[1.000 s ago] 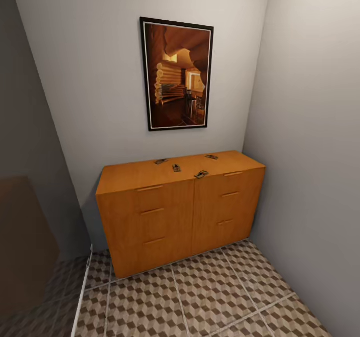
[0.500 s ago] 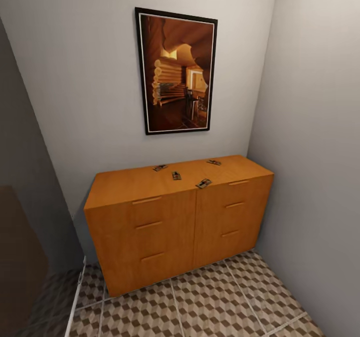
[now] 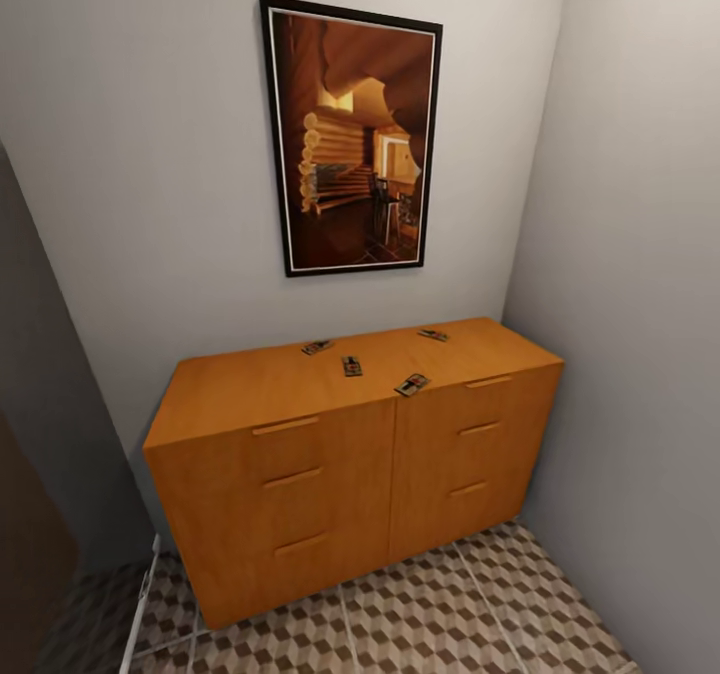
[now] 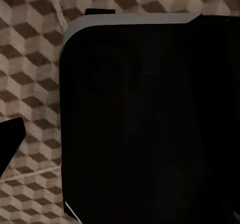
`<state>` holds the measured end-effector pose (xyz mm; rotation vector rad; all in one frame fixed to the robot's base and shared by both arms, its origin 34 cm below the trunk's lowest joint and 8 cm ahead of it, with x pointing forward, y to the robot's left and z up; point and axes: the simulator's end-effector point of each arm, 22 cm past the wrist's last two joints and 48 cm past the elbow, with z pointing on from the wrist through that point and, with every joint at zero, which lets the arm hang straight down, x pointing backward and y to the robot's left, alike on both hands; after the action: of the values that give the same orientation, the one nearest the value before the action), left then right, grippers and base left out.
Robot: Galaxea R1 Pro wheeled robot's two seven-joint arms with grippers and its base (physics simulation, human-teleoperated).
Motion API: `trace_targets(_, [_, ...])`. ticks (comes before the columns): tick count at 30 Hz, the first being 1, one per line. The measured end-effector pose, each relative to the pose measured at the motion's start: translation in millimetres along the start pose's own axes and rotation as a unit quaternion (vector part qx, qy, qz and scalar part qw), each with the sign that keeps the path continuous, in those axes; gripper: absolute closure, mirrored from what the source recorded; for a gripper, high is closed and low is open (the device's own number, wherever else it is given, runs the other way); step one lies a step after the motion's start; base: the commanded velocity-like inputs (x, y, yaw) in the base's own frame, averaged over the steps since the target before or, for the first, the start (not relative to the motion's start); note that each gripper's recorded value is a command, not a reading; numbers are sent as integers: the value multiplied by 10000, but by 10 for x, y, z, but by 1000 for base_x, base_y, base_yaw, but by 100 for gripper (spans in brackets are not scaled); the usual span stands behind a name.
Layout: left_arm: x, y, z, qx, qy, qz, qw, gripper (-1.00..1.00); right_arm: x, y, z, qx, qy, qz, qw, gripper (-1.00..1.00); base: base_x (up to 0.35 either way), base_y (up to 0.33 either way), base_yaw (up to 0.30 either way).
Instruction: Take the four mousetraps from the cabinet in the bathroom and place them on the bathroom floor. Make sure all four end up on the same floor surface, and ensure that at least two of them are either under or directly next to the same bathroom sink.
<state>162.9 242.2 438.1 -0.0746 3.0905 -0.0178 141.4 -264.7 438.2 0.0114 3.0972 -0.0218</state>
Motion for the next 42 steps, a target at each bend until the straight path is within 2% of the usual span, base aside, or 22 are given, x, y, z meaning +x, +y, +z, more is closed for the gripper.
trace_targets(28, [-5, -13, 1, 8, -2, 6, 10000, -100, 1, 13, 1, -6, 7, -36, 10000, -100, 36, 0, 0])
trace_targets(31, [-139, -89, 0, 50, -144, 28, 9999, -100, 1, -6, 1, 13, 23, -112, 9999, -100, 0, 0, 0])
trace_targets(34, [-418, -133, -15, 71, -431, 35, 9990, -100, -115, -27, 6, 37, -92, -194, 9998, -100, 0, 0, 0])
trace_targets(42, [-1396, -204, -197, 116, -1377, 46, 9904, -100, -1072, -46, -64, 69, -940, -279, 9952, -100, 0, 0, 0])
